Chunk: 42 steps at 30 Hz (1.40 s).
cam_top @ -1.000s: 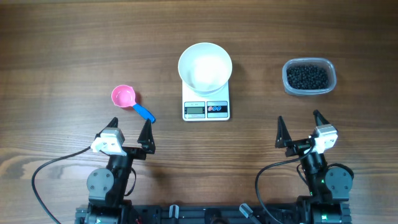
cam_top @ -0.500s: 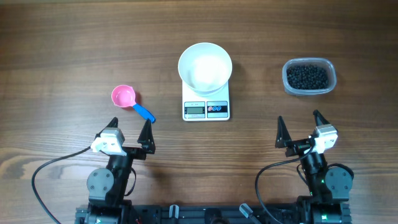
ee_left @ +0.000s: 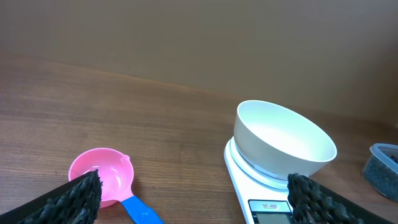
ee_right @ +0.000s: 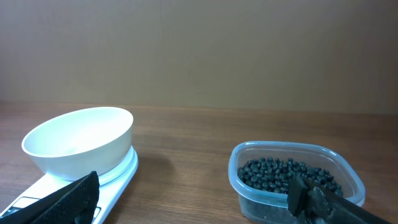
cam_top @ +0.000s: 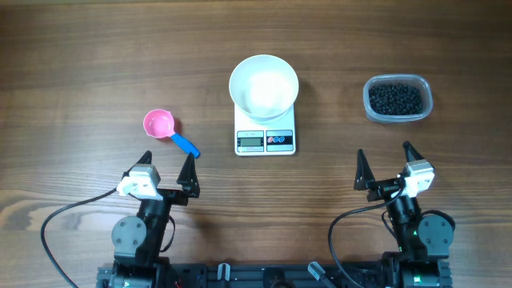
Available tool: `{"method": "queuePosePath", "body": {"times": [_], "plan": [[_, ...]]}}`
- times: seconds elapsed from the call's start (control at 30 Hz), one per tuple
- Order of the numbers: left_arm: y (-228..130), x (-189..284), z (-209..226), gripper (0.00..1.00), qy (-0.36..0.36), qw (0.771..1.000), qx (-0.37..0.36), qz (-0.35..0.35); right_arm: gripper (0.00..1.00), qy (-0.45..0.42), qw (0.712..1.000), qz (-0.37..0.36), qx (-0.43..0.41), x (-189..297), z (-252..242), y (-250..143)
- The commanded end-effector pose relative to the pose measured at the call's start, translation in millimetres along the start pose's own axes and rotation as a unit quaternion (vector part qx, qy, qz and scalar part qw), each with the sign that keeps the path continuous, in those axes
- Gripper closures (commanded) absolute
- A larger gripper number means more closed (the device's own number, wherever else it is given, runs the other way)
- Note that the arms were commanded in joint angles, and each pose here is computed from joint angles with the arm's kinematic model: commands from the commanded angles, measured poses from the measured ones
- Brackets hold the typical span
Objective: Scoop item into bowl and weigh 150g on scale
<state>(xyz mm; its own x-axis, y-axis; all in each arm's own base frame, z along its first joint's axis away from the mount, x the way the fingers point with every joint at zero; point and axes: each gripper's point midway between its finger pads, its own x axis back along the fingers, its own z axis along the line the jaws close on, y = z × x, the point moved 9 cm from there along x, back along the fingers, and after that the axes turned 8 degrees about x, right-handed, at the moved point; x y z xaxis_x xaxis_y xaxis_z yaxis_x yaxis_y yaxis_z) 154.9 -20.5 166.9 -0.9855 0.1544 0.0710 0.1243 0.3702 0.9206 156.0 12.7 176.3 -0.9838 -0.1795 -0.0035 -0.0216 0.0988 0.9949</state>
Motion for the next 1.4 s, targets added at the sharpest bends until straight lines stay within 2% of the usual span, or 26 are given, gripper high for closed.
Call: {"method": "queuePosePath", "body": {"times": [0.0, 0.5, 0.57, 0.77, 1.0, 1.17, 1.3, 1.37], "plan": [[-3.3, -0.5, 1.5, 0.0, 0.004, 1.0, -0.01, 0.001, 0.01, -0.003, 1.0, -0.005, 0.007, 0.4, 0.2, 0.8], [0.9, 0.3, 4.3, 0.0, 0.026, 1.0, -0.01, -0.011, 0.0, -0.003, 1.0, -0.005, 0.007, 0.4, 0.2, 0.8], [10.3, 2.9, 6.3, 0.0, 0.055, 0.998, -0.01, -0.028, 0.0, -0.003, 1.0, -0.005, 0.007, 0.4, 0.2, 0.8], [42.8, 10.3, -3.4, 0.0, 0.068, 0.996, -0.009, -0.059, 0.0, -0.003, 1.0, -0.005, 0.007, 0.4, 0.2, 0.8], [73.1, 7.8, -6.2, 0.0, 0.145, 0.989, -0.014, -0.014, 0.0, -0.003, 1.0, -0.005, 0.007, 0.4, 0.2, 0.8], [98.0, -11.1, -10.7, 0.0, 0.19, 0.981, -0.017, 0.024, 0.0, -0.003, 1.0, -0.005, 0.007, 0.4, 0.2, 0.8], [116.0, -32.3, -13.3, 0.0, 0.241, 0.967, 0.001, 0.083, 0.0, -0.003, 1.0, -0.005, 0.007, 0.4, 0.2, 0.8], [122.6, -40.8, -12.2, 0.0, 0.269, 0.956, 0.04, 0.108, 0.0, -0.003, 1.0, -0.005, 0.007, 0.4, 0.2, 0.8]]}}
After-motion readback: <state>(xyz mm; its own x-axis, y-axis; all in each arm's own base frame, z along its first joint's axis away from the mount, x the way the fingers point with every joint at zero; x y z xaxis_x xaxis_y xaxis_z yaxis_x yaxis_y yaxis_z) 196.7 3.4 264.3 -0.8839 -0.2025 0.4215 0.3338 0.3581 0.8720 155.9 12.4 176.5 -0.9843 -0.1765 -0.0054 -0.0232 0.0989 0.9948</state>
